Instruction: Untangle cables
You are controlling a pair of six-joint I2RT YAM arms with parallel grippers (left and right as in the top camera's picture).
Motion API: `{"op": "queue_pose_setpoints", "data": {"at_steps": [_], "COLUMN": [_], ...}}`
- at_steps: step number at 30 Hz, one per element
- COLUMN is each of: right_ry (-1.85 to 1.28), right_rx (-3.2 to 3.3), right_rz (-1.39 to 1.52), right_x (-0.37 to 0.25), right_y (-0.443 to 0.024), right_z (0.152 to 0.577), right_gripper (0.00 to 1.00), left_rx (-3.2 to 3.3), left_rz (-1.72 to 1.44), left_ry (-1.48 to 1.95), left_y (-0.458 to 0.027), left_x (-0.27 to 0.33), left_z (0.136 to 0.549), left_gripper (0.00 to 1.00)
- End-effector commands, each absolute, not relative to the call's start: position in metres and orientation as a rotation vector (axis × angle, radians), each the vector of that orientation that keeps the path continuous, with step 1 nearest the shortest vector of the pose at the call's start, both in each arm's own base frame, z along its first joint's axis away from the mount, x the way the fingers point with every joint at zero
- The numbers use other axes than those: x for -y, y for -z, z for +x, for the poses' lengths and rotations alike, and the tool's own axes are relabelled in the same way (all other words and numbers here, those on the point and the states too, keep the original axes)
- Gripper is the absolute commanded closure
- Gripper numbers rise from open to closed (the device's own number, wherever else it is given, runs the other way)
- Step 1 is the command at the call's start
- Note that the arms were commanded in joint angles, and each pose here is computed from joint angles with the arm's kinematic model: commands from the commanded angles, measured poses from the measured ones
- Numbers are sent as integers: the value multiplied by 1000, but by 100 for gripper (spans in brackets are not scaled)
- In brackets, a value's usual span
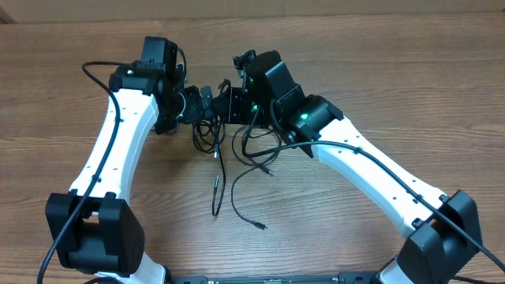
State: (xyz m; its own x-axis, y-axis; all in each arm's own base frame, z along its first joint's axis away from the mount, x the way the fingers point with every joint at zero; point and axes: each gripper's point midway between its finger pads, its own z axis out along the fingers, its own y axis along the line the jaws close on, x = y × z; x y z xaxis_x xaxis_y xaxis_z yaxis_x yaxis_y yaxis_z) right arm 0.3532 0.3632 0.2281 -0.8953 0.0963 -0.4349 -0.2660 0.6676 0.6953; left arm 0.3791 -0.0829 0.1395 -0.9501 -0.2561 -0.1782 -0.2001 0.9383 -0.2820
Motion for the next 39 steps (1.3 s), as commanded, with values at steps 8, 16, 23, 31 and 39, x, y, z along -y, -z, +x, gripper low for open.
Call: {"op": "queue_pose_setpoints", "data": {"at_steps": [8, 16, 23, 31, 39], "right_ry": [-733, -551, -536, -539, -525], "right_rx": [-2609, -2732, -2807, -2822, -2820], "right_rz": [-39, 149, 348, 407, 409], "right_x": [-319, -251, -196, -181, -180], "right_y": [-170, -147, -138, -136, -136], "right_z": [359, 370, 379, 380, 381], "right_gripper": [20, 0, 0, 0, 0], "left_rx": [-2891, -2890, -2885, -2864, -2996], "left_rz": [-350, -348, -155, -98, -120], "left_ry": [435, 435, 543, 554, 546], "left_y": [-145, -145, -149, -142, -90], "left_x": [96, 96, 113, 133, 147], "left_z": [373, 374, 372, 382, 381], "left_gripper": [0, 0, 0, 0, 0]}}
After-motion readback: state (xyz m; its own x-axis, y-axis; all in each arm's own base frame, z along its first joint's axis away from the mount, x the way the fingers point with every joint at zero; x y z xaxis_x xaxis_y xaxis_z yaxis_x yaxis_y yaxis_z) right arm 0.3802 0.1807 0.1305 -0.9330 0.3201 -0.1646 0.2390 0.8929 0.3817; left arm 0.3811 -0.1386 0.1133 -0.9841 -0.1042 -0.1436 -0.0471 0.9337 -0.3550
